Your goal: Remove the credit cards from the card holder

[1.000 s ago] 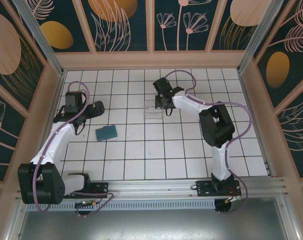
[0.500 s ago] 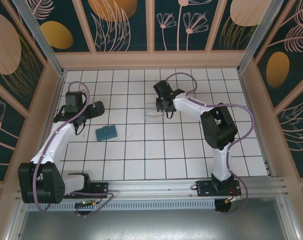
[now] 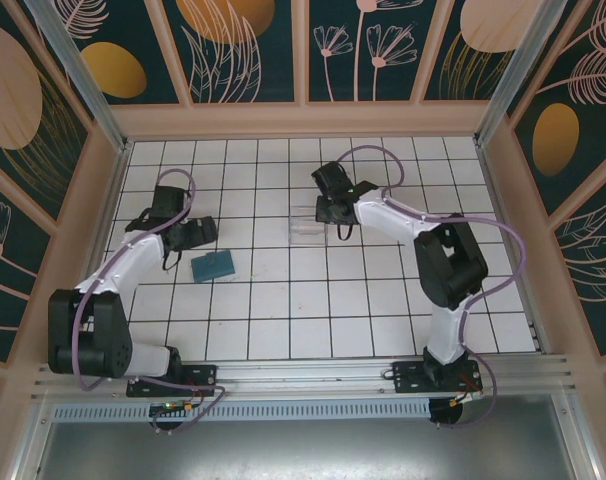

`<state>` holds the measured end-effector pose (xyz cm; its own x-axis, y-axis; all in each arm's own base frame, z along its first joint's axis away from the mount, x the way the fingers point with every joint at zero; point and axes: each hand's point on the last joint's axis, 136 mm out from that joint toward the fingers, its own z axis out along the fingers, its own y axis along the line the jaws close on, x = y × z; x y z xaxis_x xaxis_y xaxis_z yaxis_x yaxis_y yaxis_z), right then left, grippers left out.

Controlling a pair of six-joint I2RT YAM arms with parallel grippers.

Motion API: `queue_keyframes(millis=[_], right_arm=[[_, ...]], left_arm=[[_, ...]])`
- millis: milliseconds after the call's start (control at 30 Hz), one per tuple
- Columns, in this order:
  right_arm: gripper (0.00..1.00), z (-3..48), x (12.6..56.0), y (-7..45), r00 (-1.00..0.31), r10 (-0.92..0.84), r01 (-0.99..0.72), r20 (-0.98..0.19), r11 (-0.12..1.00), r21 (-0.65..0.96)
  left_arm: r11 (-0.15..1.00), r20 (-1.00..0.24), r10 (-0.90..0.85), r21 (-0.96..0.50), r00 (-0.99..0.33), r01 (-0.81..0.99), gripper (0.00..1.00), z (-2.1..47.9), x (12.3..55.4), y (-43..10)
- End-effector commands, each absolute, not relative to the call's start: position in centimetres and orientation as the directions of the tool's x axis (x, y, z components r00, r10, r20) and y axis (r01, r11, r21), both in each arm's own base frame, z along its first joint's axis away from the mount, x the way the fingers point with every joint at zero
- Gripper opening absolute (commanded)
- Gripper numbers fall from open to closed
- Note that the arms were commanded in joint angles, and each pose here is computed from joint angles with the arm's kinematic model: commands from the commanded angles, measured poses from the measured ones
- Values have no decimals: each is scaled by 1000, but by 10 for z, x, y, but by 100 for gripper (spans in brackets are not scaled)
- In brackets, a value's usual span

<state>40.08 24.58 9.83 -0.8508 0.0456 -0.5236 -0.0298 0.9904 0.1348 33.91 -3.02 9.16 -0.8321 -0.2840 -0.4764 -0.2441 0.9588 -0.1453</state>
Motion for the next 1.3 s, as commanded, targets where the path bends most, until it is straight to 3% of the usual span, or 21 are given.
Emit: queue_keyframes(millis=[0,433,800,1267], right_arm=[[49,133,406,240,-795,96,-14,-599,984,177],[54,134,400,214,-789,114,-4,-604,982,190],[56,126,395,207,-799,111,0,-591,983,185],[56,132,383,200,-798,108,-4,-593,983,185]], left_arm=[[941,-442,-332,-88,-833,-328,99,80,333,-29],[924,-318,-381,-102,-868,-368,98,30,311,-59],[949,-251,-315,-48,-915,-313,99,2,295,-82],[964,-176,-197,-212,-964,-159,96,15,248,-145]])
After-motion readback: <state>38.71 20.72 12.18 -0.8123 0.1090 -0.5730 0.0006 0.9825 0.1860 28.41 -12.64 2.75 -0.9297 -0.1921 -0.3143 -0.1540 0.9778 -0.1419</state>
